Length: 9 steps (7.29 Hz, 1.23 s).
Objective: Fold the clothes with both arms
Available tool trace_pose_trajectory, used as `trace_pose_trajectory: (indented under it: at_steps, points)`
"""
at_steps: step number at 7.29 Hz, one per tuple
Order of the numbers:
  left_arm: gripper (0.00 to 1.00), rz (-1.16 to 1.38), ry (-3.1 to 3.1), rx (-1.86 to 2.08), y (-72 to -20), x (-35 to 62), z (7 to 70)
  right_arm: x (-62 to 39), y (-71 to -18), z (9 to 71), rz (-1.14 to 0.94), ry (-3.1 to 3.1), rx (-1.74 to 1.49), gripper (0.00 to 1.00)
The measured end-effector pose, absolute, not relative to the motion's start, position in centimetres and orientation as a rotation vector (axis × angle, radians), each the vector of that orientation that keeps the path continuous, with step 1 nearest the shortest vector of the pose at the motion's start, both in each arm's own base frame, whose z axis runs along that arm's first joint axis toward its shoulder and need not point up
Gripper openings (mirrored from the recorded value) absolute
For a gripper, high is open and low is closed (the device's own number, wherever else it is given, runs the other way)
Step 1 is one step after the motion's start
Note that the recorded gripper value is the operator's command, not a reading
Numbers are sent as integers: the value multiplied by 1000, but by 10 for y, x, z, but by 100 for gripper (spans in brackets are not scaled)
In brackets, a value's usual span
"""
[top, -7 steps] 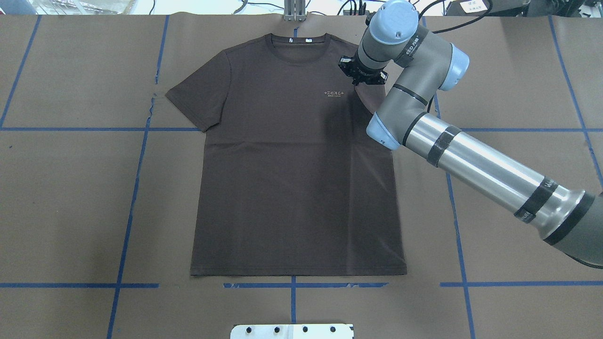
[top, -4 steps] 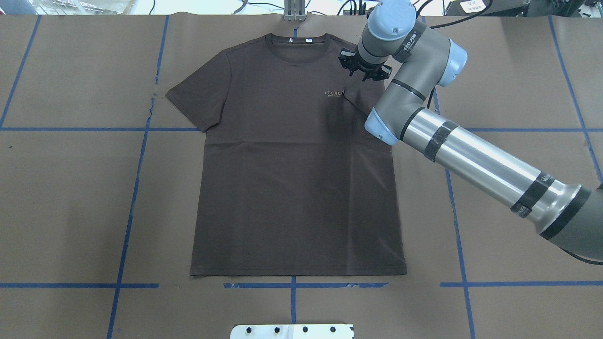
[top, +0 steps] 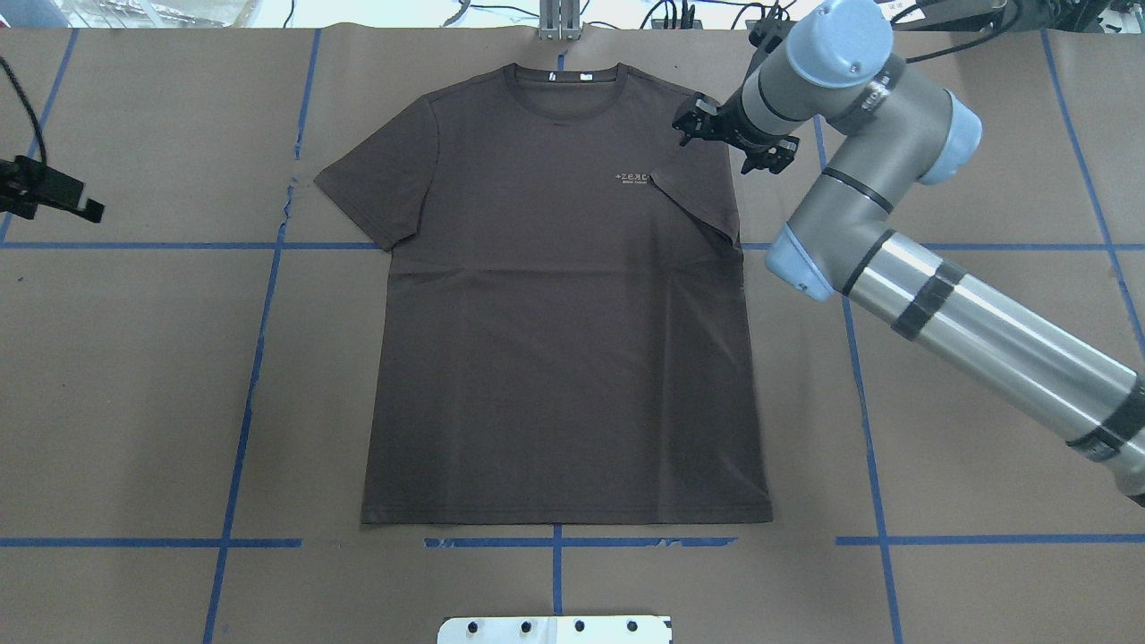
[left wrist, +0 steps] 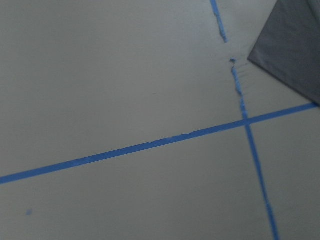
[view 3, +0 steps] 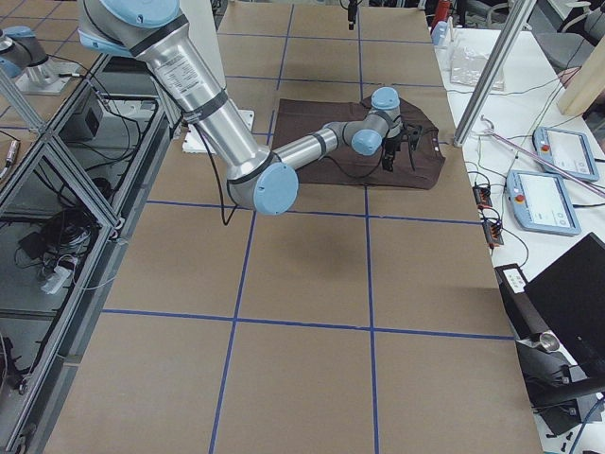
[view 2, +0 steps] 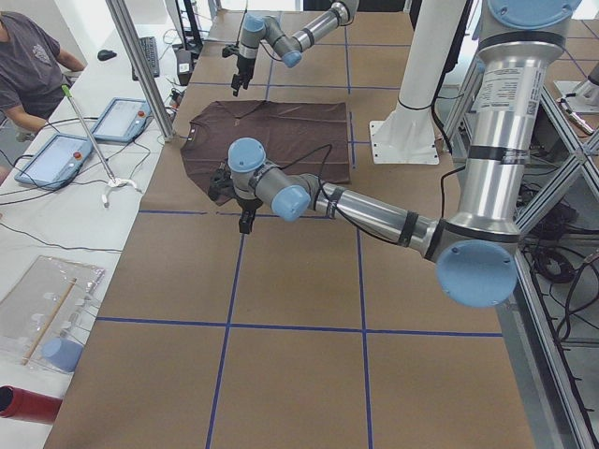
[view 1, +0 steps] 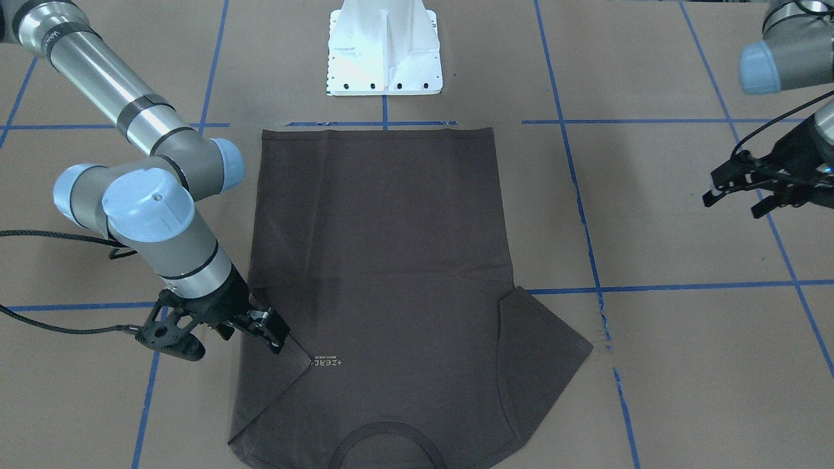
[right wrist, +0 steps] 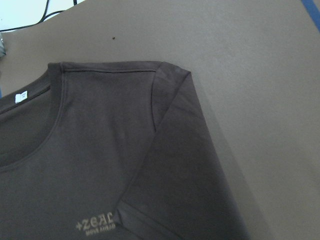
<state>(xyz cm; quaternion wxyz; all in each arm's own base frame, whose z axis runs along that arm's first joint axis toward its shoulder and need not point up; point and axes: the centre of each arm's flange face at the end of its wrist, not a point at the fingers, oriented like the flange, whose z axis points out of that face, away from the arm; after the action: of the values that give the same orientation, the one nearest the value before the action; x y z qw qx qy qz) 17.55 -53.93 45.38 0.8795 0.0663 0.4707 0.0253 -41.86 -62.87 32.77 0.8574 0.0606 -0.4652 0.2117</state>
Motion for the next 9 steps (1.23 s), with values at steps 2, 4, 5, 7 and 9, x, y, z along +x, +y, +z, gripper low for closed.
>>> trace_pose_trajectory:
  at_steps: [2, 4, 5, 7, 9]
  points:
    - [97, -91, 948, 44, -575, 268, 427, -385, -589, 341, 413, -1015, 108, 100]
    - [93, -180, 910, 28, -614, 326, 410, -364, -566, 352, 406, -1025, 105, 100]
    - [86, -208, 891, 61, -631, 340, 414, -357, -557, 359, 408, -1024, 107, 100]
    - [74, -246, 896, 111, -661, 367, 428, -349, -548, 364, 415, -1027, 110, 100]
    - [70, -265, 891, 146, -669, 381, 435, -347, -546, 364, 421, -1029, 110, 100]
